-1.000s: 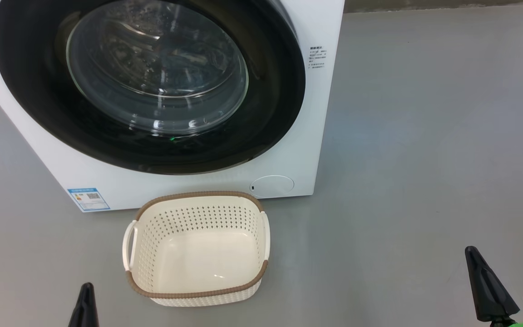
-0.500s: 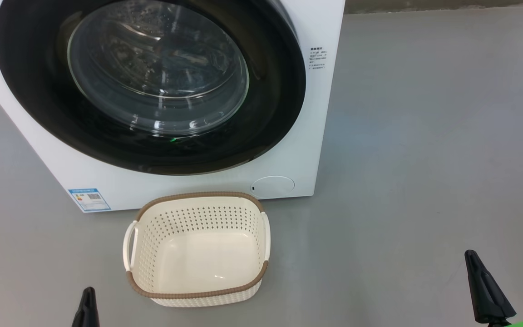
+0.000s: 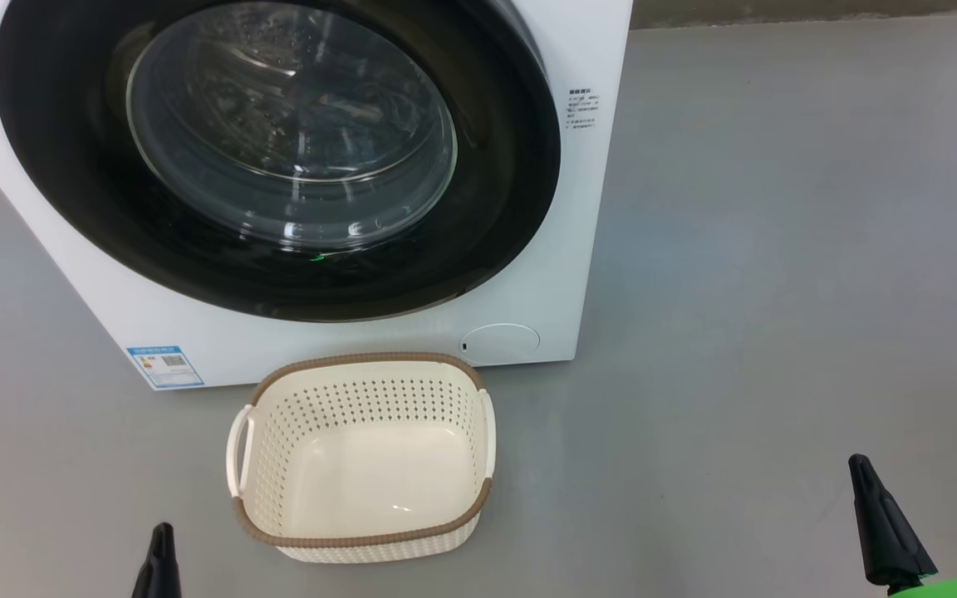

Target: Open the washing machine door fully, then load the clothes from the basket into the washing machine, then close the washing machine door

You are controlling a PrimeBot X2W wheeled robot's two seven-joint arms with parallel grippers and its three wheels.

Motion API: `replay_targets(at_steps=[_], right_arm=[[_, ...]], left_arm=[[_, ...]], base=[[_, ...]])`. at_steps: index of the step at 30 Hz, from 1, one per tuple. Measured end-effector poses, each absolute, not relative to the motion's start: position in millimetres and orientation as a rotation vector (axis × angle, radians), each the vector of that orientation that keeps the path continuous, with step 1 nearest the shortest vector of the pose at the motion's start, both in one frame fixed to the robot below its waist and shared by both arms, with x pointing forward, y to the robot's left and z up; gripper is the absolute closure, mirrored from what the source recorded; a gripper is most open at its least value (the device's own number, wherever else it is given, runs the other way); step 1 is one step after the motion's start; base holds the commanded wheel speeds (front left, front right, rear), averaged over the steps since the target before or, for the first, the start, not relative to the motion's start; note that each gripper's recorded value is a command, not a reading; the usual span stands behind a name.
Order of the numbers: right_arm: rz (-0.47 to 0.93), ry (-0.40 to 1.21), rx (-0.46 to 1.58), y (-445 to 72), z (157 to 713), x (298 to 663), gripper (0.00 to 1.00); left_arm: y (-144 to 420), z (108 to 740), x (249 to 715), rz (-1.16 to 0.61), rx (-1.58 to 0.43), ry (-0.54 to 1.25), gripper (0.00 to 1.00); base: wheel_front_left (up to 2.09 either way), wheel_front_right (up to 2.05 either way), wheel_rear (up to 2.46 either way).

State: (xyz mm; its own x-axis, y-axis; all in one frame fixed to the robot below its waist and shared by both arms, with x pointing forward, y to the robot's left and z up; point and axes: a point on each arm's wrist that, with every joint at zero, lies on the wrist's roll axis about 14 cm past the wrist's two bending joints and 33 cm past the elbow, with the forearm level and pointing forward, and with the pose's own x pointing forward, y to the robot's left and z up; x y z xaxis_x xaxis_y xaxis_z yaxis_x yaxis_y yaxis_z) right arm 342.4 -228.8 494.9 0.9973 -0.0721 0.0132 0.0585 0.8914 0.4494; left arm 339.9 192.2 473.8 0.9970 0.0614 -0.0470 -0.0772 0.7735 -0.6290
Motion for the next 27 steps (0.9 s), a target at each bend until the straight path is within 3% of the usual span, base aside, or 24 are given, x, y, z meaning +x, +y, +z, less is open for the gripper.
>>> replay_targets(at_steps=[27], right_arm=[[-0.095,-0.002,0.777,-227.3,488.0,352.2,1.0]], left_arm=[[193.3,473.1,351.2,0.088,-0.938,0.044,1.0]], base=[[0.0,0.0,0.0]])
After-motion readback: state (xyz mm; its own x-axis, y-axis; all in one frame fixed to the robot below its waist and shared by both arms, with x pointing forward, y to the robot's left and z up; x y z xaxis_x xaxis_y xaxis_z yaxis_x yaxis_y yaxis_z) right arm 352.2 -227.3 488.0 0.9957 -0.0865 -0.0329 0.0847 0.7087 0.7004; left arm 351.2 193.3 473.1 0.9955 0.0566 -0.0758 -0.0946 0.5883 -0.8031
